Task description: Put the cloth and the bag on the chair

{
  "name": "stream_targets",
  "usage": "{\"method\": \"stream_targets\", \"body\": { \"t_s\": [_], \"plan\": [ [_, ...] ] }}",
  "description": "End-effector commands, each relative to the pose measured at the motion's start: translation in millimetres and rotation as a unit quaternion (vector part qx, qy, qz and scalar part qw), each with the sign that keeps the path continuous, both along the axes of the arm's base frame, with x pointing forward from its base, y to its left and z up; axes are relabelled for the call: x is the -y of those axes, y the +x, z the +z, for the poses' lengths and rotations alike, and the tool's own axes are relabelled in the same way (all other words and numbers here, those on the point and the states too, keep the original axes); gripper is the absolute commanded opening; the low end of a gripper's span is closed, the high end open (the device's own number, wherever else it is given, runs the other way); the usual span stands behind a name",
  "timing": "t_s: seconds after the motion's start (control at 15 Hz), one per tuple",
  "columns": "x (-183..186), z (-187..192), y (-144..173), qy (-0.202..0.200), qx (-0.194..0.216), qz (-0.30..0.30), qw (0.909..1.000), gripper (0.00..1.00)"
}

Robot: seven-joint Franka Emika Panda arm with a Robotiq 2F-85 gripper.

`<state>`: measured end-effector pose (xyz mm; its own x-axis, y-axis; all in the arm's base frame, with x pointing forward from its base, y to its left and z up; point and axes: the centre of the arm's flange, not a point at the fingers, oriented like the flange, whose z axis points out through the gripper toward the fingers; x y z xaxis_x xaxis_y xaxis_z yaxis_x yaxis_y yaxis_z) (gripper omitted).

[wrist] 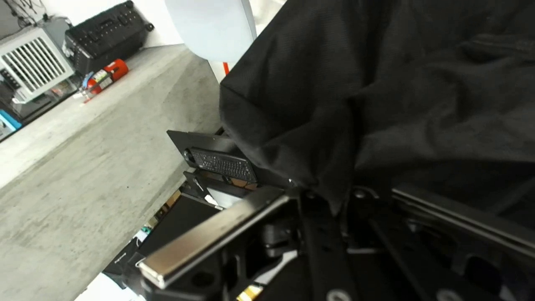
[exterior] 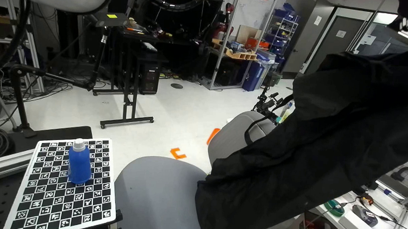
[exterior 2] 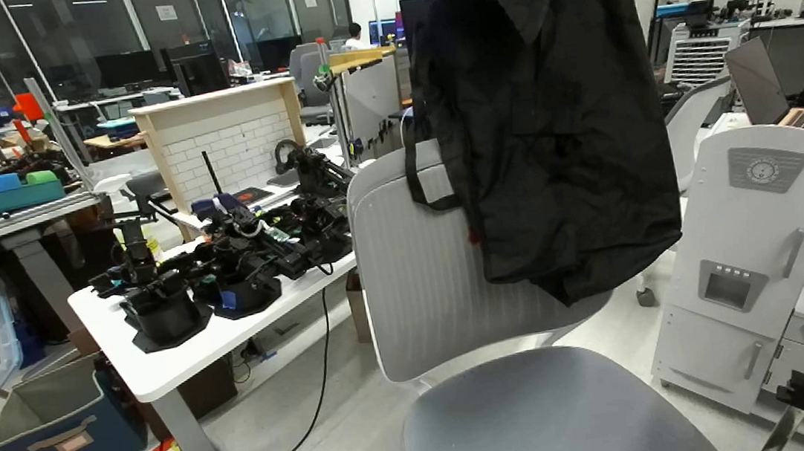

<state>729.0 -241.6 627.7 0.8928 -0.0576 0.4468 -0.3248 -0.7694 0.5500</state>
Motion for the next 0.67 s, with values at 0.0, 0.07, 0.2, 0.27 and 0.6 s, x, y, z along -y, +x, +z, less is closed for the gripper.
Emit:
{"method": "stream_targets", "body": {
  "t_s": [0.0,0.07,0.2,0.27,0.6],
  "plan": [
    [55.0,-7.1,60.4,0.016,-0.018,-0.056,0.9982,0.02],
    [67.8,-22.2,59.2,0.023,-0.029,-0.073,0.9966,0.02],
    [93.5,-50.1,55.1,0.034,-0.053,-0.104,0.9926,0.02],
    [106.1,-63.8,53.2,0.038,-0.063,-0.118,0.9903,0.02],
    [149.4,-130.4,47.1,0.060,-0.115,-0.159,0.9787,0.33]
  ]
}}
